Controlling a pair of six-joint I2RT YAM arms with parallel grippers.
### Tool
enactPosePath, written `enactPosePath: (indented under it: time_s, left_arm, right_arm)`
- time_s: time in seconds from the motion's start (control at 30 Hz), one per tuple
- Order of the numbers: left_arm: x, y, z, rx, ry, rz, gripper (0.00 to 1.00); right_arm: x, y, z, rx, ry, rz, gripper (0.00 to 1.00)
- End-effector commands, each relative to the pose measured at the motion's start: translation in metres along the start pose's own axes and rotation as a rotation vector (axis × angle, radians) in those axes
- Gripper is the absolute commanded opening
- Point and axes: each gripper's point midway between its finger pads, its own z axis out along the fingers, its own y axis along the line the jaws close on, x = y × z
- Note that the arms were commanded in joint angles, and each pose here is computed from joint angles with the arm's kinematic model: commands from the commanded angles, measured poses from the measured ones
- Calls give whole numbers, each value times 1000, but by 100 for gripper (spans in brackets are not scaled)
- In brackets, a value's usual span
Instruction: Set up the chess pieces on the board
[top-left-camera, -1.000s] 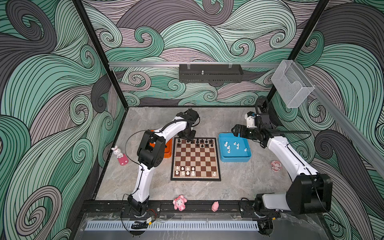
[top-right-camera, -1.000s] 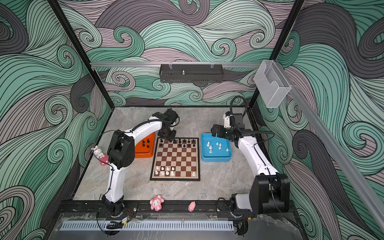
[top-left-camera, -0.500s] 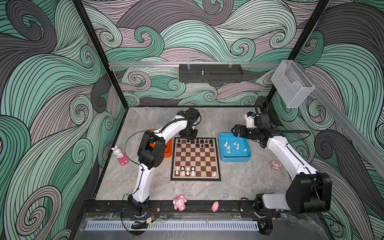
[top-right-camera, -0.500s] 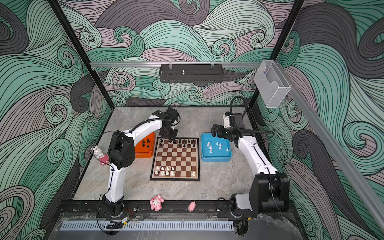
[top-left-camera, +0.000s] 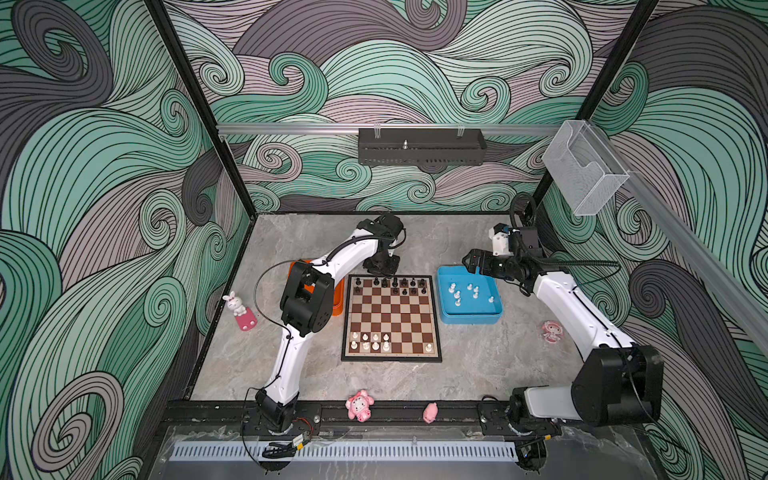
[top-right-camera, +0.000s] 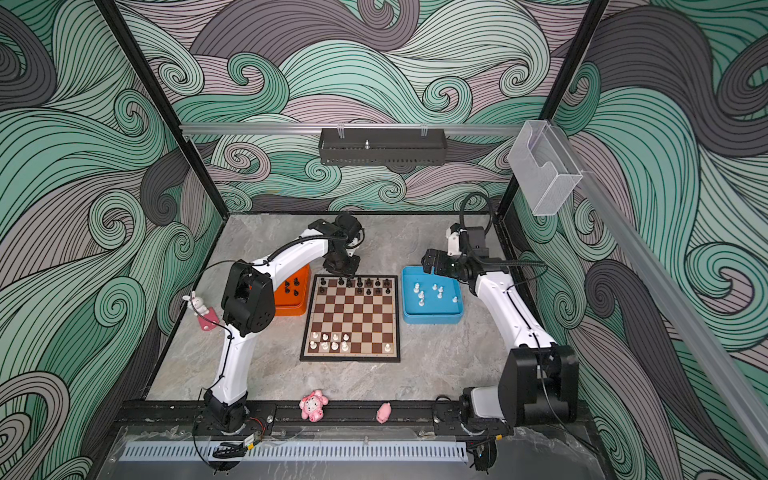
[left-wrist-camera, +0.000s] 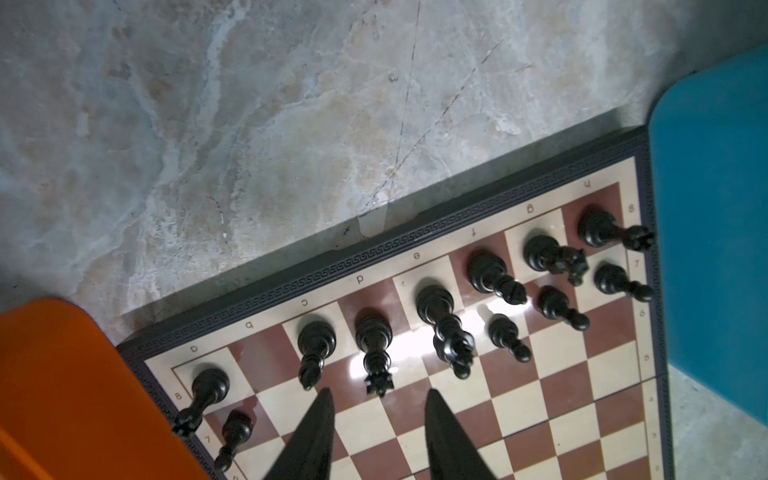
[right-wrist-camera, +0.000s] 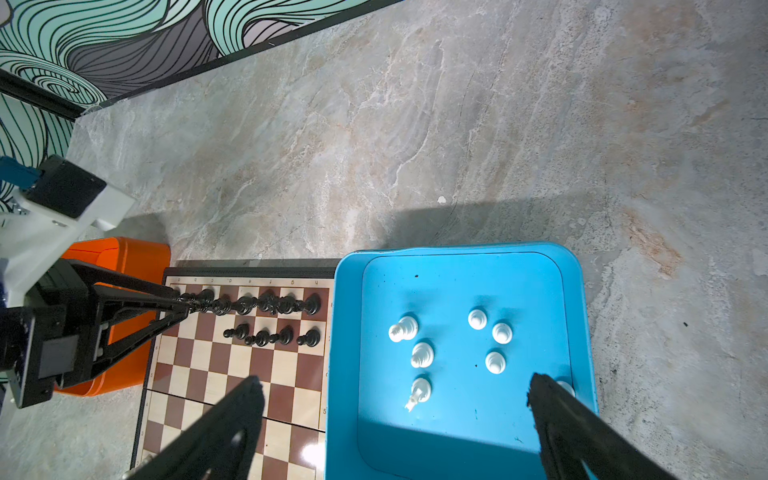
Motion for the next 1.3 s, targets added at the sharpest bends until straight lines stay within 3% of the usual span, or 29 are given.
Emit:
enactPosePath:
  time_s: [0.0,1.27]
  left_arm:
    - [3,-5,5,2,29,-6,38]
    - [4,-3,25,-14,49,-4,18]
  right_arm:
    - [3,-1,2,-6,12,4,99]
    - [4,-3,4,-5,21,10,99]
